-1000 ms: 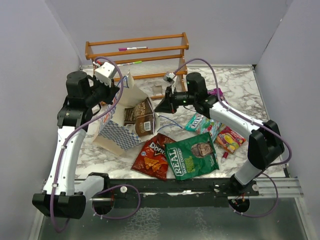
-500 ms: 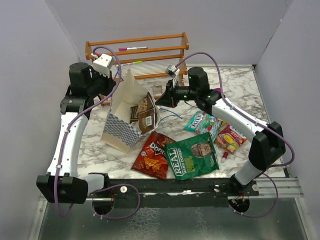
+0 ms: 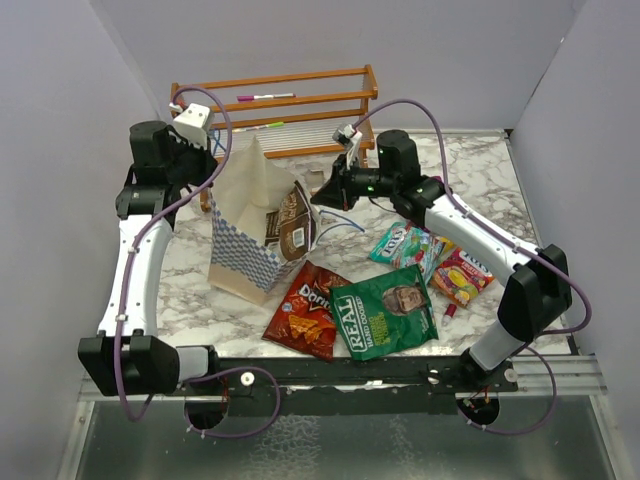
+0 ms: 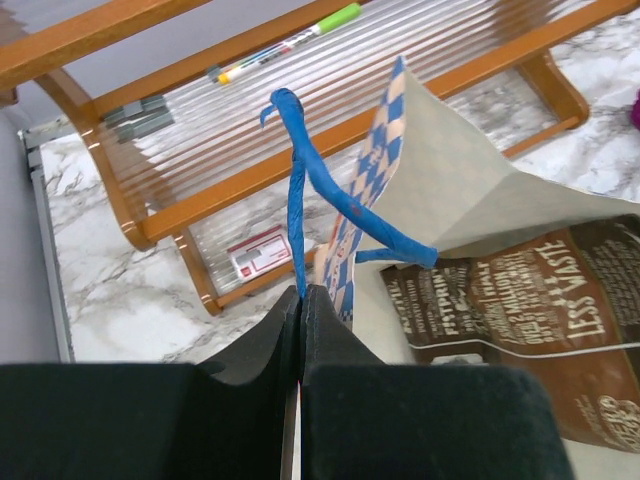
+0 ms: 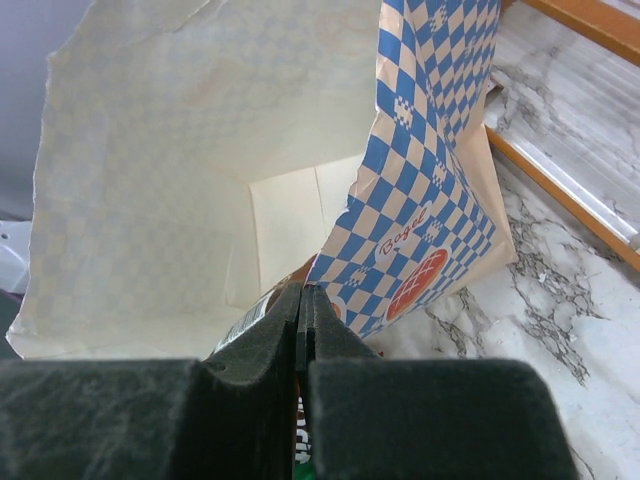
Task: Place the snacks into the paper bag
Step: Adjust the paper bag at the center of the board.
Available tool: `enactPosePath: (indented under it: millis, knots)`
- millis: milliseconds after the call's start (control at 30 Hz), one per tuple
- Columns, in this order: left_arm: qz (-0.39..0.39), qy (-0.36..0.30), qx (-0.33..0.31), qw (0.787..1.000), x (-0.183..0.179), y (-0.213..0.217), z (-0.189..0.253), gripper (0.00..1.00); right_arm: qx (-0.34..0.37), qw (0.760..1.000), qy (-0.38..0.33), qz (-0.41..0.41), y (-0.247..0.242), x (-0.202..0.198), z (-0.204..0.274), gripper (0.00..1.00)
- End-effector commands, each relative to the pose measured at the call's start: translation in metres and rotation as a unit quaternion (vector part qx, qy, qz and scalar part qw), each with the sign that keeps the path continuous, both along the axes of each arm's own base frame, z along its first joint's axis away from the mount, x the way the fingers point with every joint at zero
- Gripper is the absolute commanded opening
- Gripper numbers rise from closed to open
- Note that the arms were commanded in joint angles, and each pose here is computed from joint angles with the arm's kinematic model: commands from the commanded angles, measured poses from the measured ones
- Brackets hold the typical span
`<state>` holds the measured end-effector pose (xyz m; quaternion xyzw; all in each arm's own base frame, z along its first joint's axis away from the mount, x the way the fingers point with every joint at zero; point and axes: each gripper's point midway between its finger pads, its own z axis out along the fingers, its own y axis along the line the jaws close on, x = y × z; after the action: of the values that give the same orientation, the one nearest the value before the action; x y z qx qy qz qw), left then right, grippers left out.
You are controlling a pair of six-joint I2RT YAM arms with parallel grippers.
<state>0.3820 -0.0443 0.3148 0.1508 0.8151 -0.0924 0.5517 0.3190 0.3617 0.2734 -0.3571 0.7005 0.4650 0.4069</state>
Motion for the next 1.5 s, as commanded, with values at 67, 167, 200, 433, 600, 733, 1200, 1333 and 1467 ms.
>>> enactPosePath:
  millis: [67, 167, 200, 433, 600, 733, 1200, 1333, 1467]
  knots:
    - [0.027, 0.003, 0.01, 1.0, 0.017, 0.02, -0.002, 0.0, 0.029, 0.999, -0.027, -0.034, -0.004, 0.009, 0.046, 0.01]
    - [0.025, 0.006, 0.012, 1.0, 0.021, 0.021, -0.004, 0.0, 0.03, 0.999, -0.022, -0.035, -0.004, 0.01, 0.045, 0.01]
    - [0.022, 0.008, 0.013, 1.0, 0.022, 0.021, -0.006, 0.0, 0.029, 0.999, -0.021, -0.035, -0.003, 0.01, 0.044, 0.01]
    - [0.029, 0.018, 0.03, 0.999, 0.03, 0.028, -0.013, 0.0, 0.027, 0.999, 0.015, -0.016, 0.01, 0.013, 0.024, 0.01]
    - [0.042, 0.01, 0.046, 0.998, 0.035, 0.039, -0.007, 0.0, 0.026, 0.999, 0.024, -0.003, 0.022, 0.017, 0.018, 0.02]
    - [0.043, 0.015, 0.051, 0.998, 0.035, 0.043, -0.007, 0.09, 0.028, 0.999, 0.025, 0.003, 0.028, 0.021, 0.02, 0.07]
    - [0.021, 0.01, 0.034, 0.999, 0.003, 0.032, 0.01, 0.58, 0.029, 0.999, 0.03, 0.011, 0.043, 0.03, 0.02, 0.1]
    - [0.015, 0.02, 0.04, 0.999, -0.01, 0.031, 0.011, 0.68, 0.028, 0.999, 0.036, 0.023, 0.05, 0.027, 0.016, 0.1]
    - [-0.001, 0.03, 0.048, 0.998, -0.023, 0.027, 0.015, 0.73, 0.027, 0.999, 0.039, 0.027, 0.053, 0.026, 0.013, 0.1]
